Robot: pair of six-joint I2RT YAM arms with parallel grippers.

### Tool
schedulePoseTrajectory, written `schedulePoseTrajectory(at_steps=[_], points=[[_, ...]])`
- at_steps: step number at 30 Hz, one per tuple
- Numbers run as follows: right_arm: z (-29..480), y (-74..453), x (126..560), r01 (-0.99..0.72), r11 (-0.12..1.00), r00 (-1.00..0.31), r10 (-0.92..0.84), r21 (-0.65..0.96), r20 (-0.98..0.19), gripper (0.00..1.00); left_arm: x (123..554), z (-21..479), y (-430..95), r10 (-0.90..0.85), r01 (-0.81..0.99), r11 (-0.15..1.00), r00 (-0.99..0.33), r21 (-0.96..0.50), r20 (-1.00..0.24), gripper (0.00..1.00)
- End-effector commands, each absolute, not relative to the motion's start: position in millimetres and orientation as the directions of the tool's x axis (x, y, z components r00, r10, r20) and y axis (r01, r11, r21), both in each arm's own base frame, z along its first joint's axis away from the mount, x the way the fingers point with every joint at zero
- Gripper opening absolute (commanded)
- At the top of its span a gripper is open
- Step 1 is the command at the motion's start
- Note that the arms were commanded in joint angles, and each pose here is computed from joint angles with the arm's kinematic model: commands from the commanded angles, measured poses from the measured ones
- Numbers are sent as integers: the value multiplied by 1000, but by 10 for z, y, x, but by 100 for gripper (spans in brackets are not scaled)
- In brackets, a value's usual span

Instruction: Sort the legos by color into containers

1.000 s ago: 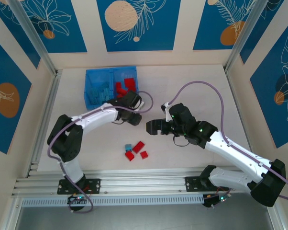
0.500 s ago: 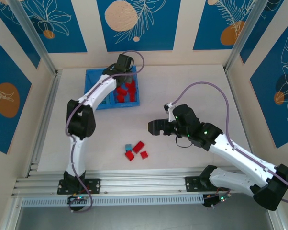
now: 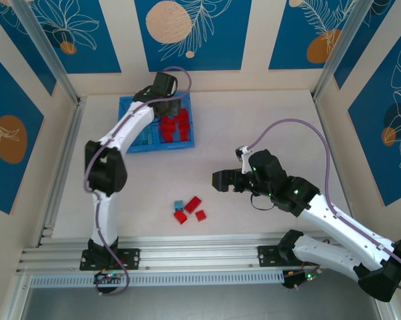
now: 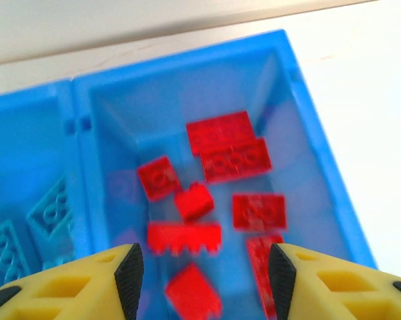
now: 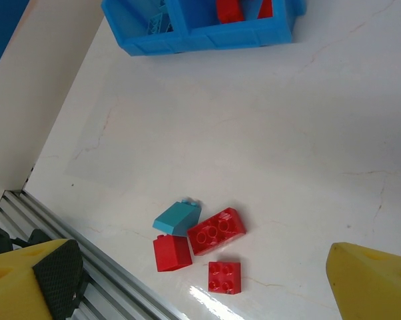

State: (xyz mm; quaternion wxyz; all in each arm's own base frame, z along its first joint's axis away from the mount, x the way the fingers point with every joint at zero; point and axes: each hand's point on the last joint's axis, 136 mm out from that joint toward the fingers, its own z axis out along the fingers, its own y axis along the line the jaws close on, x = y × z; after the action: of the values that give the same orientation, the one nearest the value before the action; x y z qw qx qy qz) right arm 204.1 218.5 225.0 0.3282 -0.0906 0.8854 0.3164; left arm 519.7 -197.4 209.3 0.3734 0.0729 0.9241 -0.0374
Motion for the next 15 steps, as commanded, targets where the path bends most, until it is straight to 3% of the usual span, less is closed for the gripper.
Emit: schedulePoseTrajectory(at_steps=[1,8,15], points=[[2146,2185,2108,-336,798,-776,66,500,-627,96,4712,2861,-2146,0,244,952,-607,-186,-795,54],[2049,2334,2221,-348,792,-784,47,501,-619,96,3498,2728,-2206,40,333,913,-646,-235,-762,54],[2027,2429,2355,-367,798,-780,16,479,-625,96,2476,1850,-2160,56,272,914,-820,-302,-570,55]])
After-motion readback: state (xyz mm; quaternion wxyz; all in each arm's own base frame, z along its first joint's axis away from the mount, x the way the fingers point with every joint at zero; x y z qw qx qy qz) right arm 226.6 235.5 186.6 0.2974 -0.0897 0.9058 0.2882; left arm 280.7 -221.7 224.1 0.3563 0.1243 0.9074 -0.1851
